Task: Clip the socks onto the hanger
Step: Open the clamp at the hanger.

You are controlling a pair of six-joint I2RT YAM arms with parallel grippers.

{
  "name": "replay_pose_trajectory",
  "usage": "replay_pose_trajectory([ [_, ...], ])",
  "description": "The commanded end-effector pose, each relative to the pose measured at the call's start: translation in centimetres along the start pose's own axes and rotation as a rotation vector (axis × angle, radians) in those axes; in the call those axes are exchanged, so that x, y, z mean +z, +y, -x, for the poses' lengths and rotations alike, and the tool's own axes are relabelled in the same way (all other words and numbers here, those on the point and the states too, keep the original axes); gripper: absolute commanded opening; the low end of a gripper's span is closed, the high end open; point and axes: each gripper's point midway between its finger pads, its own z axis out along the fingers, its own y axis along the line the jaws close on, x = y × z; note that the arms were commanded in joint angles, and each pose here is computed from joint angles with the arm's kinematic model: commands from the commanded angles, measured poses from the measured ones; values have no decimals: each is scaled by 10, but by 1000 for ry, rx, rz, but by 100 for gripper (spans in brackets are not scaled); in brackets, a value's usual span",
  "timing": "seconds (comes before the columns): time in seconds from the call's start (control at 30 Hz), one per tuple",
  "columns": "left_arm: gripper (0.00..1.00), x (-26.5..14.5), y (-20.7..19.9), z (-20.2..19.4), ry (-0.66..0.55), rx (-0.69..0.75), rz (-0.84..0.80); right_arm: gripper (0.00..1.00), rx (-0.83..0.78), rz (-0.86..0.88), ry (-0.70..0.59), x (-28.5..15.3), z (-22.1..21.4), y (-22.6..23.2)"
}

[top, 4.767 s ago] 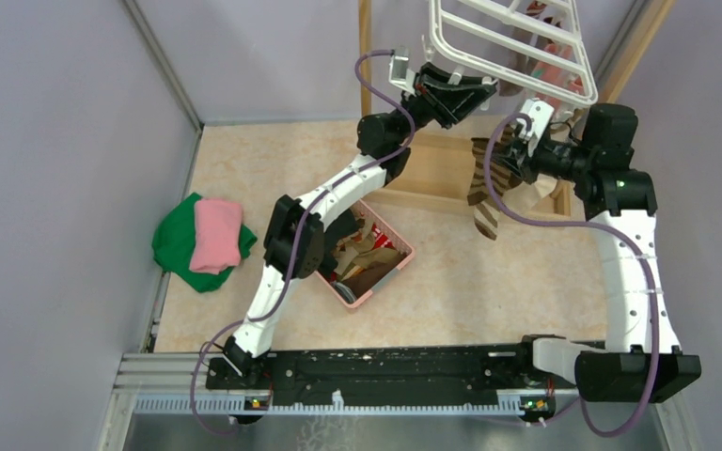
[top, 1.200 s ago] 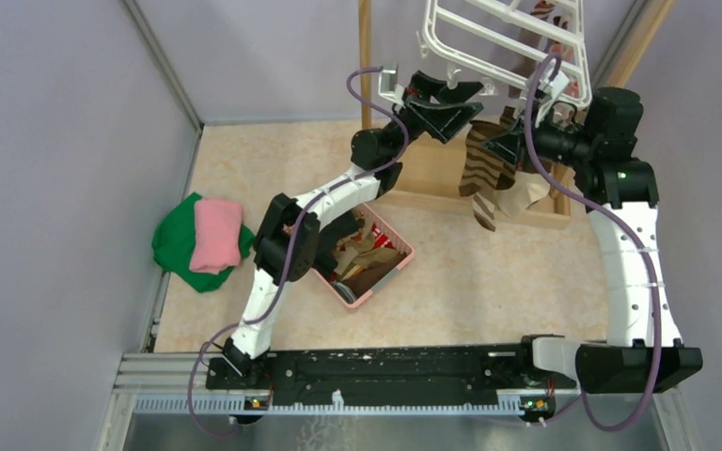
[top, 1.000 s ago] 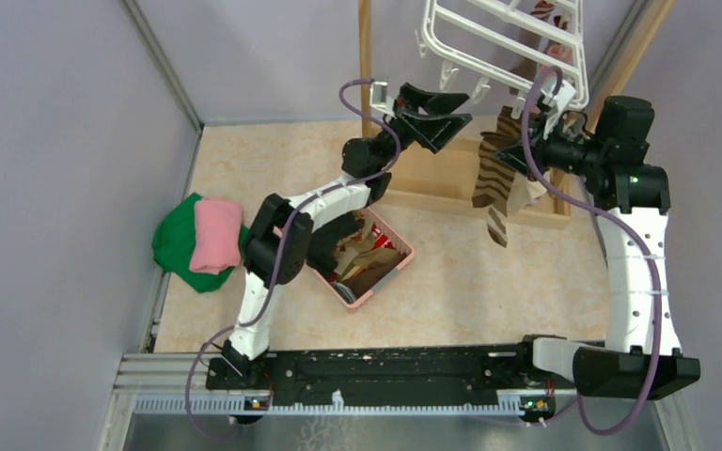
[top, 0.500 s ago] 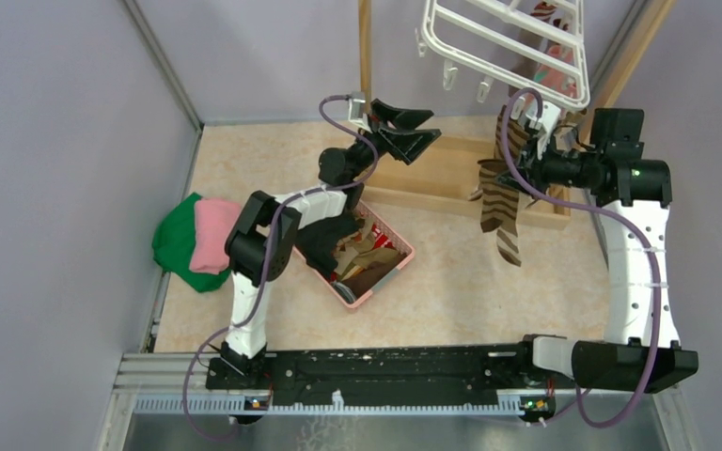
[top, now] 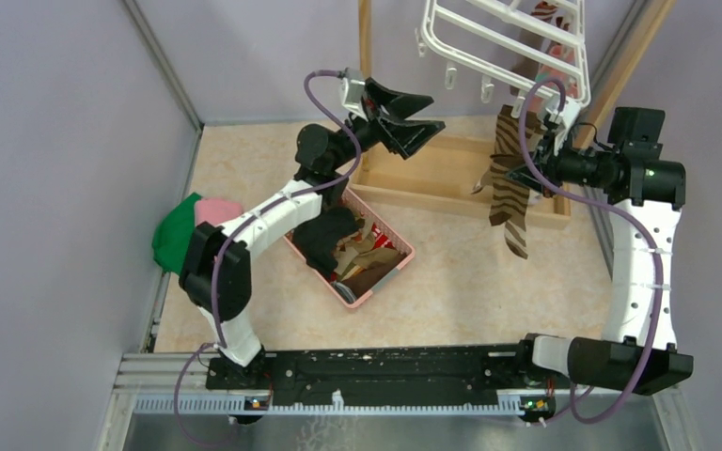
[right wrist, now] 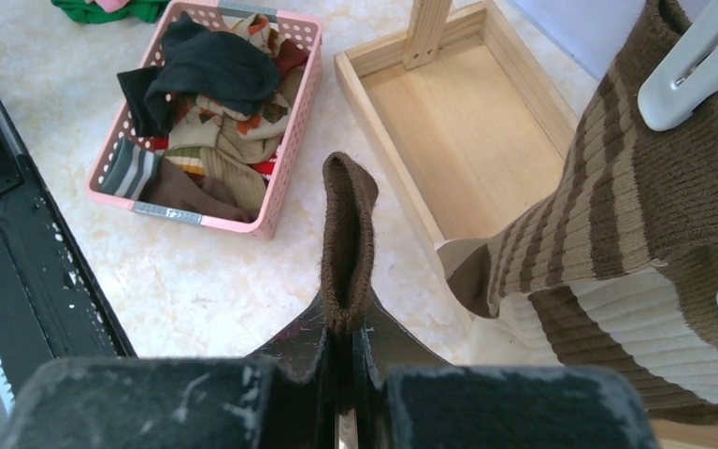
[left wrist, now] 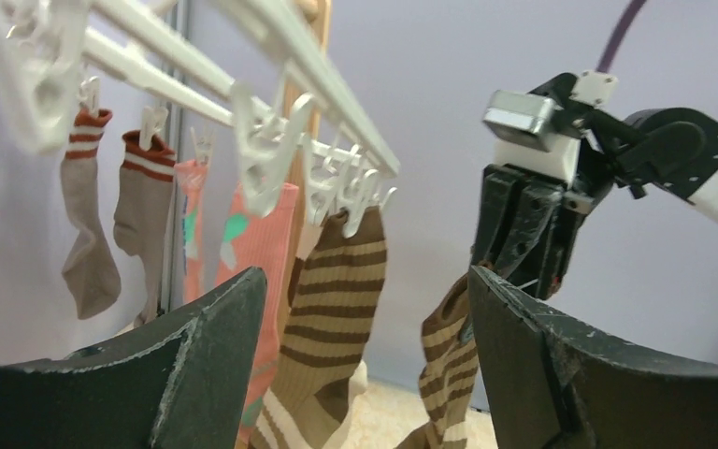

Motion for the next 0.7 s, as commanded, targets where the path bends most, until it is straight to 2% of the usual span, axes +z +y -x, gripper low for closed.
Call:
replay_pose_trajectory([
  [0.0,82,6,-17,3,105,23,-35,0,-9,16,-52,-6,12,7],
  [0.23,77,26,-20,5,129,-24,-71,0,23,31,-87,-8,14,8],
  [0.67,77,60,-20,10,102,-65,-53,0,45,21,-122,-14,20,5],
])
